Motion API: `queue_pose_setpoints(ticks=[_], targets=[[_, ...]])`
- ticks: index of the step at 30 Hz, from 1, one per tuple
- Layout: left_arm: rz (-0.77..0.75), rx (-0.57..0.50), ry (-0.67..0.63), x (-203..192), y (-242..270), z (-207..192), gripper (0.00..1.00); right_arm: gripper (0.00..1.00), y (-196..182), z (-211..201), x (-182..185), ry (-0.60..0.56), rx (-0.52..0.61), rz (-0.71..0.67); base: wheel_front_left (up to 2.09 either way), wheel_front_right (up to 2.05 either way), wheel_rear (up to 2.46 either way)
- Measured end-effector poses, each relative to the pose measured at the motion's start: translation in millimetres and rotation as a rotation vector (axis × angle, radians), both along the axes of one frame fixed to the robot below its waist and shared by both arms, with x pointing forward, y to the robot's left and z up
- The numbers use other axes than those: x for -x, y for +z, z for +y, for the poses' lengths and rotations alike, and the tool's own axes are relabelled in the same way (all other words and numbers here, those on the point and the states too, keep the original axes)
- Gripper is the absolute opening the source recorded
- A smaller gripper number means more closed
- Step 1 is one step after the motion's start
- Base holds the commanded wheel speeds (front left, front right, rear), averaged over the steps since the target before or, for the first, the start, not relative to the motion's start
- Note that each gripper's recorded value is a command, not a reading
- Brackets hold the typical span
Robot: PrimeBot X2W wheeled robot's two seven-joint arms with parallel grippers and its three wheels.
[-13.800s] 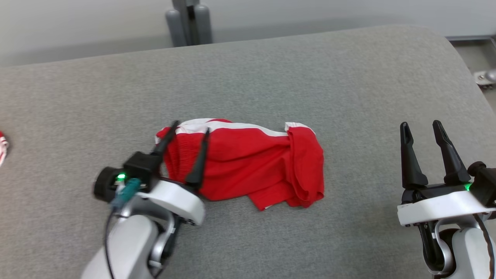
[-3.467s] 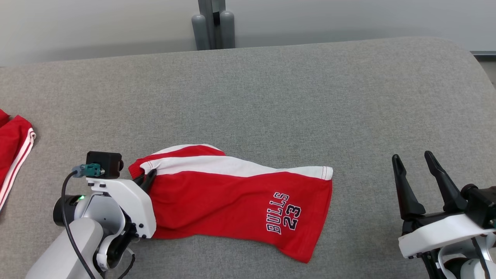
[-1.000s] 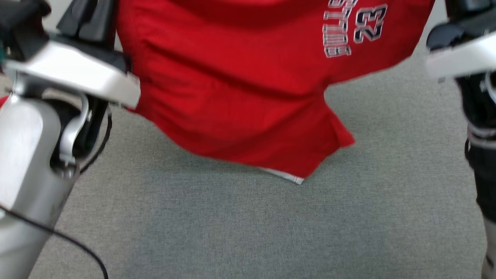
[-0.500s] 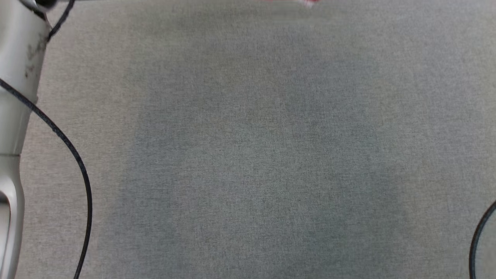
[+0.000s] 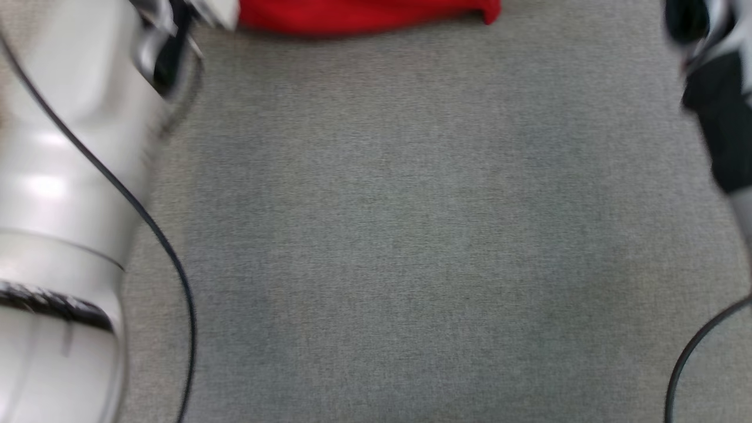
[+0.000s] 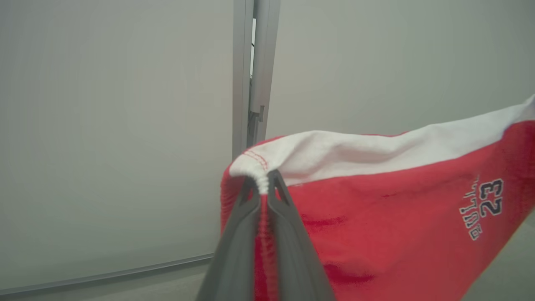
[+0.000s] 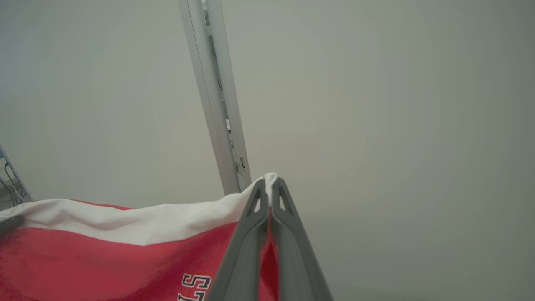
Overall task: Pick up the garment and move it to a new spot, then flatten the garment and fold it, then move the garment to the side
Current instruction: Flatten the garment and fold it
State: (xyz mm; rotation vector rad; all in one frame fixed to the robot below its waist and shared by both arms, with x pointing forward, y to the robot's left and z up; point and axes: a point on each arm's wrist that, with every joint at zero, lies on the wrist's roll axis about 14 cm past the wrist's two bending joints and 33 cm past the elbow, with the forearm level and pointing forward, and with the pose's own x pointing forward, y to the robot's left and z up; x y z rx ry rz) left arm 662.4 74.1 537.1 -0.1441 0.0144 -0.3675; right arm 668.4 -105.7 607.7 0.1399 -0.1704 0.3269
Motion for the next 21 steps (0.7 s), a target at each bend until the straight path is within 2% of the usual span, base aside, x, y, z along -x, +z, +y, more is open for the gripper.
queue_pose_setpoints(ticks=[5, 10, 16, 17, 21], targets=[[0.094, 0.013, -0.016, 35.4, -50.3, -4.1, 0.0, 0.0, -66.7, 6.6, 30.8, 0.044, -0.084, 0.125, 0.0, 0.0, 0.0], [0.092, 0.06, -0.017, 71.6, -64.3, -10.1, 0.0, 0.0, -120.8, -1.6, 79.8, 0.058, -0.143, 0.232, 0.0, 0.0, 0.0], [0.072, 0.079, -0.043, 131.2, -70.2, -19.1, 0.0, 0.0, -152.2, -10.3, 149.8, 0.043, -0.228, 0.313, 0.0, 0.0, 0.0], [0.059, 0.057, -0.079, 152.2, -70.8, -24.1, 0.0, 0.0, -155.9, -17.8, 169.8, 0.018, -0.251, 0.323, 0.0, 0.0, 0.0], [0.1, 0.03, -0.122, 195.0, -83.1, -29.1, 0.0, 0.0, -161.5, -24.2, 211.2, -0.02, -0.291, 0.347, 0.0, 0.0, 0.0]])
